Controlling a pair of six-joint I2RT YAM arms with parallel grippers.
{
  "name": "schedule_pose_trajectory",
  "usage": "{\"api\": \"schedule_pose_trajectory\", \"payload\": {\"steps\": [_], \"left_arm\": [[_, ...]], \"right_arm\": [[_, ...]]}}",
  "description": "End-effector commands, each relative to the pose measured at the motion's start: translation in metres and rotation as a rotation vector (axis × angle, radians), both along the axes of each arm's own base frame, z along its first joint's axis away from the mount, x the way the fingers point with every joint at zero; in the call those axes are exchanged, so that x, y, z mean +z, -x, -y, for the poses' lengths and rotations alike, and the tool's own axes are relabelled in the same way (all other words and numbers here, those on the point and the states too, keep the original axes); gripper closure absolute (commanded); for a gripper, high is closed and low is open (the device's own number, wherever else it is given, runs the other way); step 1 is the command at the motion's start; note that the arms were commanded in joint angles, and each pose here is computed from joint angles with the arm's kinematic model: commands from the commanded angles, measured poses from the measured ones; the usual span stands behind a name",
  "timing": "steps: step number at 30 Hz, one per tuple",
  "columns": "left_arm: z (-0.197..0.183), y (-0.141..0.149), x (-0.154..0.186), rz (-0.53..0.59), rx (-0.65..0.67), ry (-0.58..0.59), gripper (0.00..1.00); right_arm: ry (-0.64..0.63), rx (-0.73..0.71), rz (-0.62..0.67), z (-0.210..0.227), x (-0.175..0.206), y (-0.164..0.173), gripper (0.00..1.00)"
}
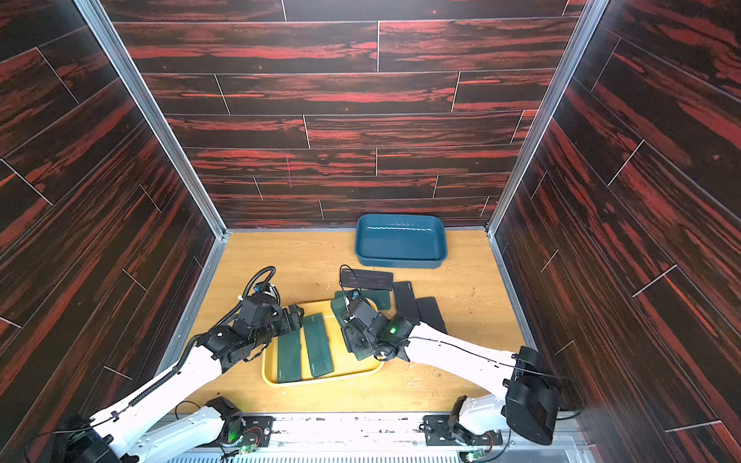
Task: Place the pencil cases by color into the storage box
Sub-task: Place the pencil case at the storage box.
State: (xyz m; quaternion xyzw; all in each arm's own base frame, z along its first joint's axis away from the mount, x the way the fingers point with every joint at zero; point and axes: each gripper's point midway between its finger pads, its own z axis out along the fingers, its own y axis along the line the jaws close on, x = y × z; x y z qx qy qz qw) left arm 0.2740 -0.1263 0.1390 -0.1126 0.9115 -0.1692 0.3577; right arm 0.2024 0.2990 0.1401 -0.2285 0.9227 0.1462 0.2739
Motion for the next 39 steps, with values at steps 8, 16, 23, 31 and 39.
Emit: {"api": "schedule_pose_trajectory", "payload": {"steps": [8,16,23,31,39], "left_arm": [[-0.008,0.008,-0.005,0.033,0.052,0.025,0.08],[-0.012,0.012,0.002,0.072,0.045,0.017,0.08],[-0.013,0.013,0.002,0.072,0.043,0.012,0.08],[-0.015,0.013,0.002,0.073,0.049,0.002,0.08],[-0.017,0.015,0.002,0.072,0.054,0.000,0.08]], "right_arm": [[0.006,0.017,-0.093,-0.025,-0.037,0.010,0.52],[0.037,0.004,-0.099,-0.031,-0.059,0.005,0.52],[0.070,-0.033,-0.065,-0.030,-0.074,-0.006,0.52],[0.074,-0.066,-0.020,-0.026,-0.081,-0.014,0.52],[0.070,-0.090,-0.027,-0.031,-0.091,-0.018,0.52]]}}
